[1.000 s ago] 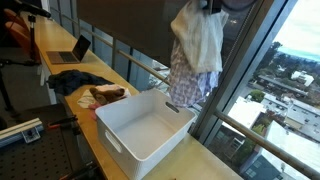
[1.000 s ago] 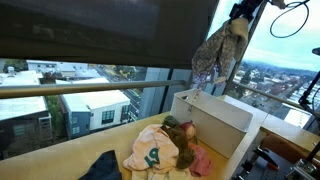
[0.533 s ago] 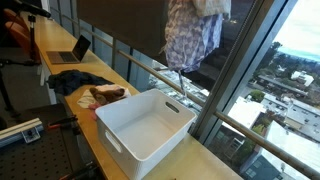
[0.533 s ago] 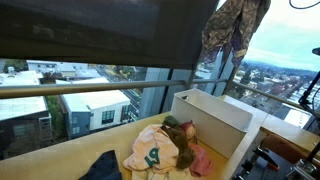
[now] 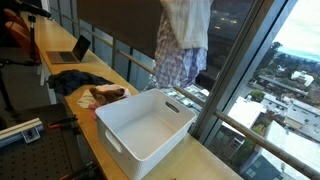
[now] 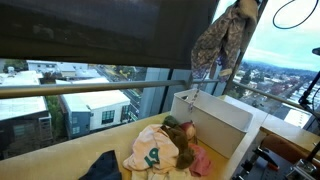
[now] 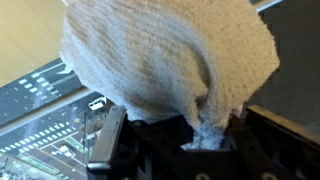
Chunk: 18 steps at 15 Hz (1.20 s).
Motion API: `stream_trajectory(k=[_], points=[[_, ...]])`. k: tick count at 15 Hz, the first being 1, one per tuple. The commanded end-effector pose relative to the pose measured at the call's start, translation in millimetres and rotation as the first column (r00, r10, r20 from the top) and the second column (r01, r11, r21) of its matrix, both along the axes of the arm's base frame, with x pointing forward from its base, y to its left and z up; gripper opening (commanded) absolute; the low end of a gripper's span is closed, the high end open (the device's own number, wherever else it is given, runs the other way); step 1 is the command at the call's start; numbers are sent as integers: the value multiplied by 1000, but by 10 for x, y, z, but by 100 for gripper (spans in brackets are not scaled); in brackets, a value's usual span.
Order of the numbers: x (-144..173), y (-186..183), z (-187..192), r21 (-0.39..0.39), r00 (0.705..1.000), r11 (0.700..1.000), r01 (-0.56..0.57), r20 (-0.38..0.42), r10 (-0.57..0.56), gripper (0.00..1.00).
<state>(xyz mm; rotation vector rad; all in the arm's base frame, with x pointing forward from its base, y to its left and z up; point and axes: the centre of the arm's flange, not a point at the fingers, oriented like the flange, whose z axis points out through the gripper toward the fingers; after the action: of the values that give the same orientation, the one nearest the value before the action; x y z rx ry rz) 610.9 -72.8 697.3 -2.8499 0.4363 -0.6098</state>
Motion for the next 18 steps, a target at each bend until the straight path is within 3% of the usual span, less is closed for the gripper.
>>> stream_trajectory(k=[1,5,7,12,18], points=[[-139,267,-607,47,996,996,-70,-57,73,0],[-155,538,-839,44,987,992,-117,-102,121,0],[-178,615,-683,36,986,990,-134,-96,136,0],[-335,577,139,8,990,990,-140,16,140,0],[-388,457,467,-5,988,992,-129,87,129,0]])
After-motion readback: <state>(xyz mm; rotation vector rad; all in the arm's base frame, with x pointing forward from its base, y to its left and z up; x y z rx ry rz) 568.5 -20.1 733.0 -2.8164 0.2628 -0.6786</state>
